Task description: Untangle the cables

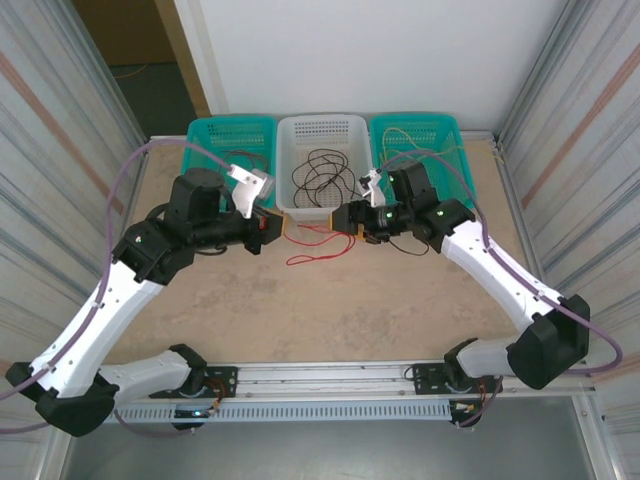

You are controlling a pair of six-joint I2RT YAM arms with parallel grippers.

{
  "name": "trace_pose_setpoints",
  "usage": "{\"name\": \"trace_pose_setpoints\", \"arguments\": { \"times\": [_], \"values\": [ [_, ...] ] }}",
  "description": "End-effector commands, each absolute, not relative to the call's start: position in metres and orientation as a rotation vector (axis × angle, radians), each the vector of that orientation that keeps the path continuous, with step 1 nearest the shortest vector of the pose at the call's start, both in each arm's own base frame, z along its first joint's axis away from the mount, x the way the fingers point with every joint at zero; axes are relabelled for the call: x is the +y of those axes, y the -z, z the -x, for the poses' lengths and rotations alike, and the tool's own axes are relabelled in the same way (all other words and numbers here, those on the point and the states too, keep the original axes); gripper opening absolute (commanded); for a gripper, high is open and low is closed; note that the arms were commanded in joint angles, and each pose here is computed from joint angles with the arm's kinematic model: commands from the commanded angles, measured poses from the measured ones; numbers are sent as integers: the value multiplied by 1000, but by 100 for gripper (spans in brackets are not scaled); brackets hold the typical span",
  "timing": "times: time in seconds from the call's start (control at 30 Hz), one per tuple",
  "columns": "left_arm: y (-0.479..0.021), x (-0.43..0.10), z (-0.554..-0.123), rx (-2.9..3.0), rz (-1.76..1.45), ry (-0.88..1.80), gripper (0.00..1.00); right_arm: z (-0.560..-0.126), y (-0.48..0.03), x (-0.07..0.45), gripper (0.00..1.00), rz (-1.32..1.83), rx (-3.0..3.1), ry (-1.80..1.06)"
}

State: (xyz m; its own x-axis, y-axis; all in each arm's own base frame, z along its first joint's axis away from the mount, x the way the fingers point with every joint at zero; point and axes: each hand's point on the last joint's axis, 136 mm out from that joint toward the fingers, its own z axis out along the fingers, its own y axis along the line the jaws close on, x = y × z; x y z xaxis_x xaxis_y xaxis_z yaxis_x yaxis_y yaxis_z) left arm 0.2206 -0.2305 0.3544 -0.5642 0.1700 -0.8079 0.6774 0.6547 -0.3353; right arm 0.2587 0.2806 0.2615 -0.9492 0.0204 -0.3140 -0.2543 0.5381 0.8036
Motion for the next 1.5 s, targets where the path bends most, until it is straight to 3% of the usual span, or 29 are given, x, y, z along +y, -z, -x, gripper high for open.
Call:
{"name": "trace_pose_setpoints", "arguments": {
  "times": [0.0,0.17,0.37,0.57,0.63,0.77,0.97,1.27,1.37,1.4,1.47],
  "values": [
    [-370,-225,-220,2012,-650,818,0,-257,-259,289,61,188,2496,-1436],
    [-374,-220,-220,1984,-632,798,0,-254,-256,289,55,172,2507,-1452],
    [-370,-216,-221,1982,-621,770,0,-260,-267,281,24,143,2459,-1439],
    [-351,-204,-222,2037,-581,714,0,-282,-290,252,1,30,2351,-1419],
    [-334,-186,-231,2110,-481,614,0,-290,-301,240,0,-7,2301,-1412],
    [-286,-99,-250,2307,-12,256,0,-303,-329,217,0,-58,2184,-1412],
    [-244,-62,-243,2385,264,349,0,-311,-347,193,0,-104,2111,-1368],
    [-207,-31,-233,2493,414,235,0,-317,-360,162,0,-206,2038,-1314],
    [-209,-39,-238,2493,402,343,0,-316,-367,163,0,-195,2021,-1333],
    [-215,-46,-240,2482,383,403,9,-316,-368,165,0,-184,2022,-1335],
    [-234,-60,-246,2428,330,507,37,-314,-368,171,0,-149,2040,-1301]
  ]
}}
